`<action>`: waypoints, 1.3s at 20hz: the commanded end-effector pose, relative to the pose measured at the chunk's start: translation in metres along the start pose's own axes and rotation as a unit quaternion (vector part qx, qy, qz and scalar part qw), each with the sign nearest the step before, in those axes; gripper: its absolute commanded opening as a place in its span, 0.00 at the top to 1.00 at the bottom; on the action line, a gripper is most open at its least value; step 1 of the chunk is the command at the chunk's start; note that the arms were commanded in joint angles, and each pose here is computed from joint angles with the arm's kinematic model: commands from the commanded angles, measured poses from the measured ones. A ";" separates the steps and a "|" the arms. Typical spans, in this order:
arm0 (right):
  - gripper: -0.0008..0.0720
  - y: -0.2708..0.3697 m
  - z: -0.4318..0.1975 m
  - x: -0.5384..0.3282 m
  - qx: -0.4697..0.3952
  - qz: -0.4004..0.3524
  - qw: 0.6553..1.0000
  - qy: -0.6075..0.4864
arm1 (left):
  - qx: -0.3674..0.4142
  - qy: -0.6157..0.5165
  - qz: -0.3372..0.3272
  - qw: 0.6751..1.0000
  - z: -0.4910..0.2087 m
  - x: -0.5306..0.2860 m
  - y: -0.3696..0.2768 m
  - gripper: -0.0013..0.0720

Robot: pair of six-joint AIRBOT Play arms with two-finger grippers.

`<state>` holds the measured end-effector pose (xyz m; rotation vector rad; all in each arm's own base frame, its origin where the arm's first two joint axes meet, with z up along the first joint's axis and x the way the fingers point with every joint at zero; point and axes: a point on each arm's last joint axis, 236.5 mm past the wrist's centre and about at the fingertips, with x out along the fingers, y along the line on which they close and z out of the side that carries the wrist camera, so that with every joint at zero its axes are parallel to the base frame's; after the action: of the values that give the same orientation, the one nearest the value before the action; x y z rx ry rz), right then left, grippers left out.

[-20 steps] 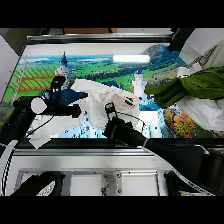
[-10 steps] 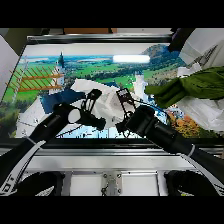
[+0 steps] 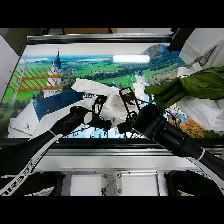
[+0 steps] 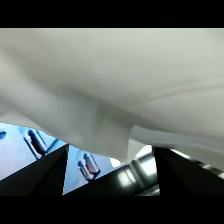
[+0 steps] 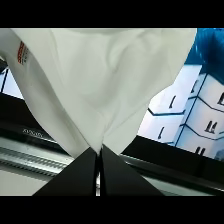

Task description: Fold the clothes and pants, and hang the long-sleeved shirts on hangers.

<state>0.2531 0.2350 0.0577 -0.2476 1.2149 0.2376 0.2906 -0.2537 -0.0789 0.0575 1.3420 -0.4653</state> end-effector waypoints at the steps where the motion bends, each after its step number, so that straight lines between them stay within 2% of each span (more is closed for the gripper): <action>1: 0.97 0.001 -0.001 -0.001 0.001 0.004 1.000 0.001 | -0.034 -0.009 0.013 0.999 0.009 0.001 0.024 0.23; 8: 0.97 0.004 -0.002 -0.001 0.003 0.008 1.000 0.004 | -0.053 -0.044 0.026 0.997 0.029 -0.001 0.043 0.23; 14: 0.97 0.003 -0.002 -0.001 0.003 0.008 1.000 0.004 | -0.060 0.008 0.038 0.997 0.007 0.026 0.050 0.25; 15: 0.97 0.003 -0.002 -0.001 0.003 0.008 1.000 0.004 | -0.064 0.006 0.038 0.997 0.008 0.025 0.052 0.66; 16: 0.97 0.003 -0.002 -0.001 0.003 0.007 1.000 0.004 | -0.066 0.000 0.038 0.997 0.011 0.021 0.055 0.94; 19: 0.97 -0.014 0.011 -0.009 -0.020 -0.006 1.000 -0.012 | -0.064 -0.049 0.028 0.996 0.036 -0.031 0.053 0.96; 22: 0.97 -0.059 0.048 -0.059 -0.013 -0.018 0.999 -0.045 | -0.018 -0.155 0.005 0.988 0.084 -0.154 0.028 0.96; 24: 0.97 -0.083 0.080 -0.116 -0.005 -0.014 0.994 -0.104 | 0.014 -0.265 -0.026 0.964 0.109 -0.263 -0.008 0.96; 26: 0.97 -0.099 0.110 -0.184 -0.001 -0.009 0.981 -0.193 | 0.067 -0.377 -0.064 0.921 0.115 -0.370 -0.055 0.96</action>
<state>0.3112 0.1914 0.1896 -0.2071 0.9970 0.2468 0.3593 -0.2288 0.1712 -0.0755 0.8404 -0.4959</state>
